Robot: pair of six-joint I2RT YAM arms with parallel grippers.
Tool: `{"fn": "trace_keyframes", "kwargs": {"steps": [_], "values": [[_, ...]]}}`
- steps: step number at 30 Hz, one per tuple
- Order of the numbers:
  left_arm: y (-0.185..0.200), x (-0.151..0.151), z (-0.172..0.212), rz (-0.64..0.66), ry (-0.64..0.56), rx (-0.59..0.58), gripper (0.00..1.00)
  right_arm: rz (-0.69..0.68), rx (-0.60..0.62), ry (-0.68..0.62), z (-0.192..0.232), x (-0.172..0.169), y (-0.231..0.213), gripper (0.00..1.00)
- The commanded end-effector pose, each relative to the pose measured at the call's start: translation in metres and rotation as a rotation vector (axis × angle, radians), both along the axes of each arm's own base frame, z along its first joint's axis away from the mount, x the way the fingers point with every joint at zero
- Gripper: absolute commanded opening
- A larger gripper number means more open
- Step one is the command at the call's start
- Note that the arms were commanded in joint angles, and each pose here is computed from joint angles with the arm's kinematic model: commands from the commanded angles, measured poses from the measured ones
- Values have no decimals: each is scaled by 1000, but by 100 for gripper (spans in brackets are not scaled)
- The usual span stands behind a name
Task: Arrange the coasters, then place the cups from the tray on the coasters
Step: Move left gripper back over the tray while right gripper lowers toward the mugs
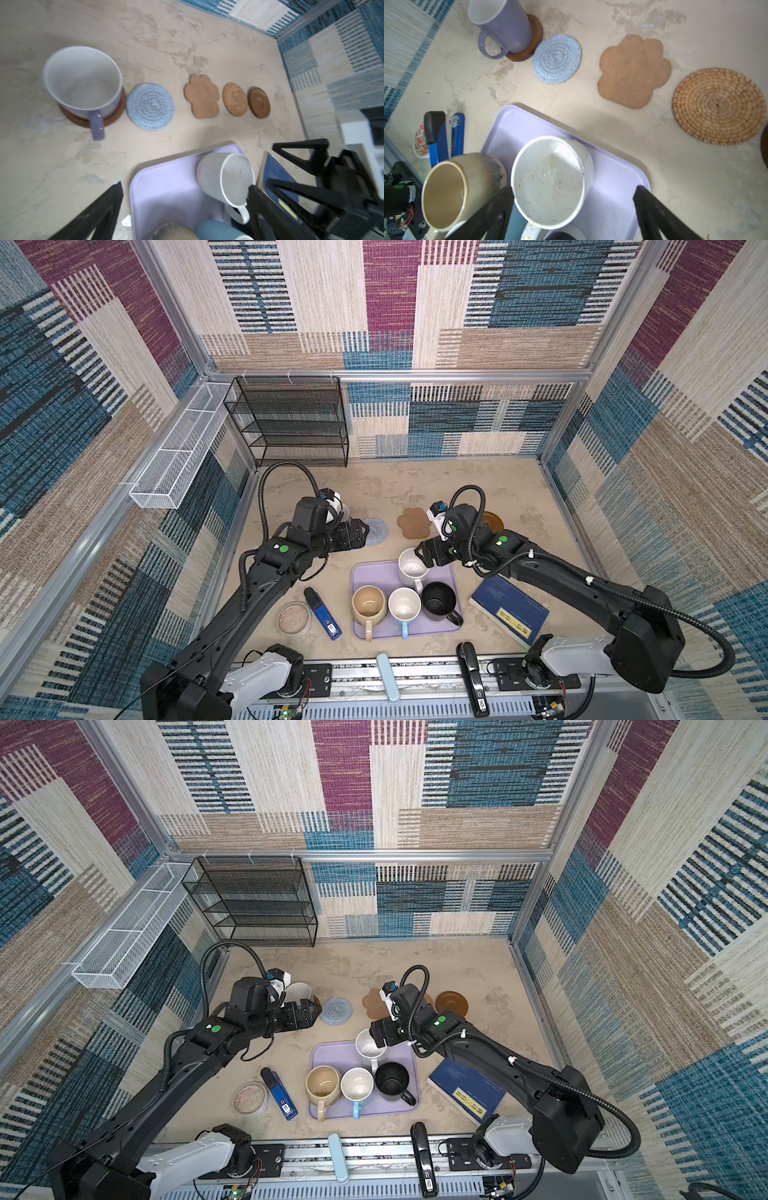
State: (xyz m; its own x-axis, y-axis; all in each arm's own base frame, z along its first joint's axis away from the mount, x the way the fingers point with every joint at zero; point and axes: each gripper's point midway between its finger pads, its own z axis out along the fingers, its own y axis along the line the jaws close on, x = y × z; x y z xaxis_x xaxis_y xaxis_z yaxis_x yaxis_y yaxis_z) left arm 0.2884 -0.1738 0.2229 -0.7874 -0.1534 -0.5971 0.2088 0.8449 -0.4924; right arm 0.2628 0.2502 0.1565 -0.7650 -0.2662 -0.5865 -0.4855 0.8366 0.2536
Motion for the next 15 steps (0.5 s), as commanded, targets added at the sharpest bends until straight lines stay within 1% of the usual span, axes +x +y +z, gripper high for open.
{"fn": "trace_keyframes", "kwargs": {"steps": [1, 3, 6, 11, 15], "values": [[-26, -20, 4, -105, 40, -99, 96, 11, -27, 56, -6, -21, -2, 90], [-34, -25, 0, -120, 40, -116, 95, 27, -22, 67, -9, -27, 2, 88], [-44, -30, -8, -140, 59, -137, 96, 29, -49, 92, -22, -31, 6, 86], [-55, -36, -15, -161, 79, -125, 96, 31, -72, 118, -34, -38, 11, 84], [-62, -37, -21, -169, 84, -124, 96, 29, -77, 118, -40, -36, 15, 82]]}}
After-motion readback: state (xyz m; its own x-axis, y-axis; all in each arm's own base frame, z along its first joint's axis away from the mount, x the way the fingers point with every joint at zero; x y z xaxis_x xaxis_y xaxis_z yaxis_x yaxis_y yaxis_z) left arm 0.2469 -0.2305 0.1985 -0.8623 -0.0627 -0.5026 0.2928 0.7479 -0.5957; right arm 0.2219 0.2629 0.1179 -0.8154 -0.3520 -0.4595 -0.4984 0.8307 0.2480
